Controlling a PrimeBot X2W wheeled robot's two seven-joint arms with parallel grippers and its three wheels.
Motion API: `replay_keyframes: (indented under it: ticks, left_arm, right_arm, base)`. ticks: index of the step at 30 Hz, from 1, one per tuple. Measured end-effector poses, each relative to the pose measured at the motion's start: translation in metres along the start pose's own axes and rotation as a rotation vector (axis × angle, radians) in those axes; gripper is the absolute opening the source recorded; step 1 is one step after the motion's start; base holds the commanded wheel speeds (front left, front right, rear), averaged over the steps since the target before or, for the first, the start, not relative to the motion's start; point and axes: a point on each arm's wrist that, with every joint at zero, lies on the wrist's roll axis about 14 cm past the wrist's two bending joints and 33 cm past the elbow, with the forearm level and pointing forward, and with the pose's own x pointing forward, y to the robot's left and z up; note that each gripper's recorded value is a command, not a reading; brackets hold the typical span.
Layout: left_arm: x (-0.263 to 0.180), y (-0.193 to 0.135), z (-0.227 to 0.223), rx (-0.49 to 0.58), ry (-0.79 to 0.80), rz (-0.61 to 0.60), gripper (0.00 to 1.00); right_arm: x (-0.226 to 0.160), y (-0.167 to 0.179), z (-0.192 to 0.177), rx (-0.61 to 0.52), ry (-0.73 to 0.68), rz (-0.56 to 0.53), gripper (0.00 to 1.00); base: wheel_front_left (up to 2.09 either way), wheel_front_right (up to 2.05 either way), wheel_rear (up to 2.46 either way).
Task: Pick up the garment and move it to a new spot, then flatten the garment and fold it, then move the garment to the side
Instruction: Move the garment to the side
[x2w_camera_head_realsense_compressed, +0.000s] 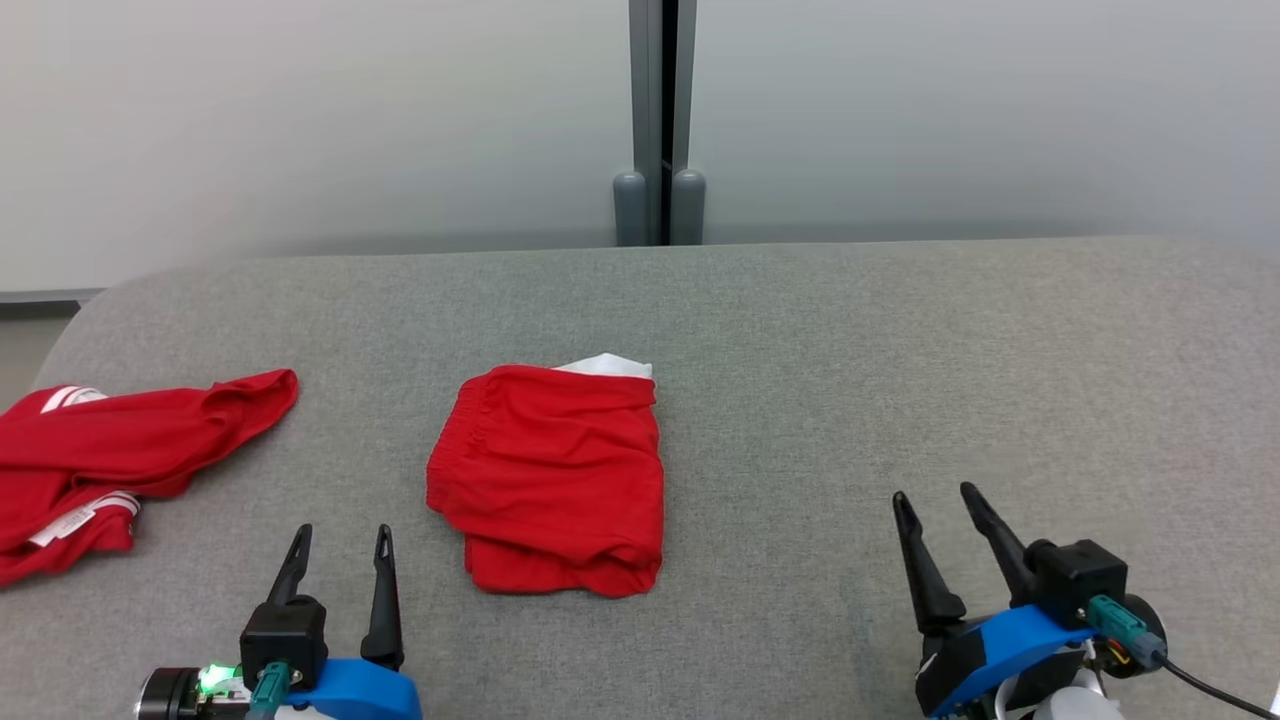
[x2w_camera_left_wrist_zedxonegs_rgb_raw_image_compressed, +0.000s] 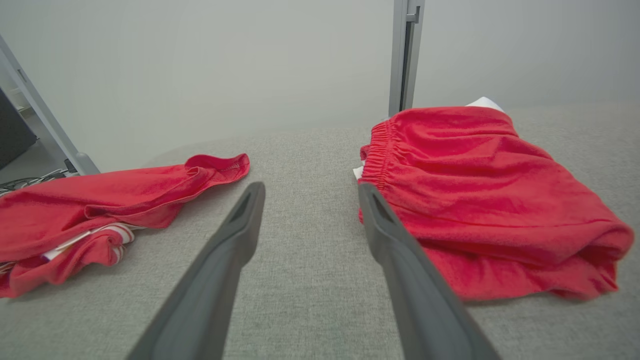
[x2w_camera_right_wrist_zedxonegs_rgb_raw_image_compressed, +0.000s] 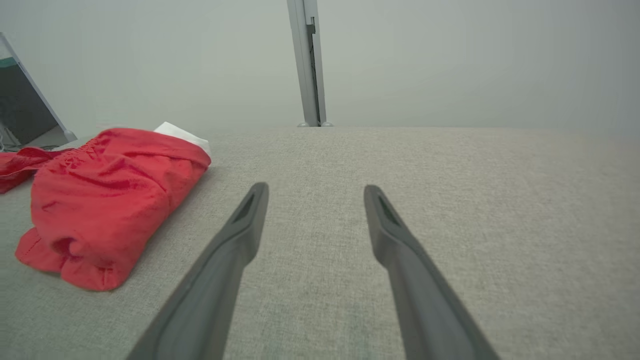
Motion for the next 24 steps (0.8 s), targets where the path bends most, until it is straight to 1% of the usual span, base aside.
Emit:
replay_keyframes:
  ticks: [1, 4, 6, 10, 11, 12, 14, 18, 19, 20, 21, 24]
  left_arm:
    - [0.0, 0.0, 0.0, 0.0, 0.0, 0.0, 1.0]
    - [0.002, -0.001, -0.001, -0.005, 0.002, -0.013, 1.0]
    - [0.002, 0.002, -0.001, -0.007, 0.003, -0.011, 1.0]
    - [-0.003, 0.015, -0.005, -0.007, 0.019, 0.017, 1.0]
    - [-0.003, 0.015, -0.005, -0.007, 0.019, 0.017, 1.0]
    - [-0.006, 0.023, -0.007, -0.003, 0.024, 0.034, 1.0]
    - [-0.01, 0.032, -0.01, -0.002, 0.034, 0.057, 1.0]
    - [-0.019, 0.05, -0.018, -0.006, 0.063, 0.11, 1.0]
    - [-0.021, 0.054, -0.019, -0.008, 0.068, 0.121, 1.0]
    - [-0.021, 0.054, -0.019, -0.008, 0.068, 0.121, 1.0]
    - [-0.025, 0.062, -0.022, -0.01, 0.08, 0.146, 1.0]
    - [-0.032, 0.072, -0.031, -0.016, 0.11, 0.178, 1.0]
  right_arm:
    - [0.0, 0.0, 0.0, 0.0, 0.0, 0.0, 1.0]
    - [0.009, 0.018, -0.013, 0.031, 0.039, 0.054, 1.0]
    - [0.017, 0.038, -0.02, 0.047, 0.066, 0.113, 1.0]
    - [0.042, 0.074, -0.023, 0.068, 0.091, 0.22, 1.0]
    - [0.042, 0.074, -0.023, 0.068, 0.091, 0.22, 1.0]
    - [0.055, 0.091, -0.024, 0.06, 0.102, 0.271, 1.0]
    - [0.069, 0.105, -0.025, 0.063, 0.113, 0.309, 1.0]
    - [0.091, 0.122, -0.043, 0.084, 0.182, 0.338, 1.0]
    - [0.096, 0.125, -0.047, 0.104, 0.198, 0.338, 1.0]
    - [0.096, 0.125, -0.047, 0.104, 0.198, 0.338, 1.0]
    - [0.105, 0.13, -0.058, 0.129, 0.239, 0.336, 1.0]
    - [0.111, 0.139, -0.078, 0.163, 0.308, 0.341, 1.0]
  base:
    - [0.0, 0.0, 0.0]
    - [0.0, 0.0, 0.0]
    - [0.0, 0.0, 0.0]
    - [0.0, 0.0, 0.0]
    - [0.0, 0.0, 0.0]
    - [0.0, 0.0, 0.0]
    - [0.0, 0.0, 0.0]
    - [0.0, 0.0, 0.0]
    - [0.0, 0.0, 0.0]
    - [0.0, 0.0, 0.0]
    - [0.0, 0.0, 0.0]
    - [0.0, 0.0, 0.0]
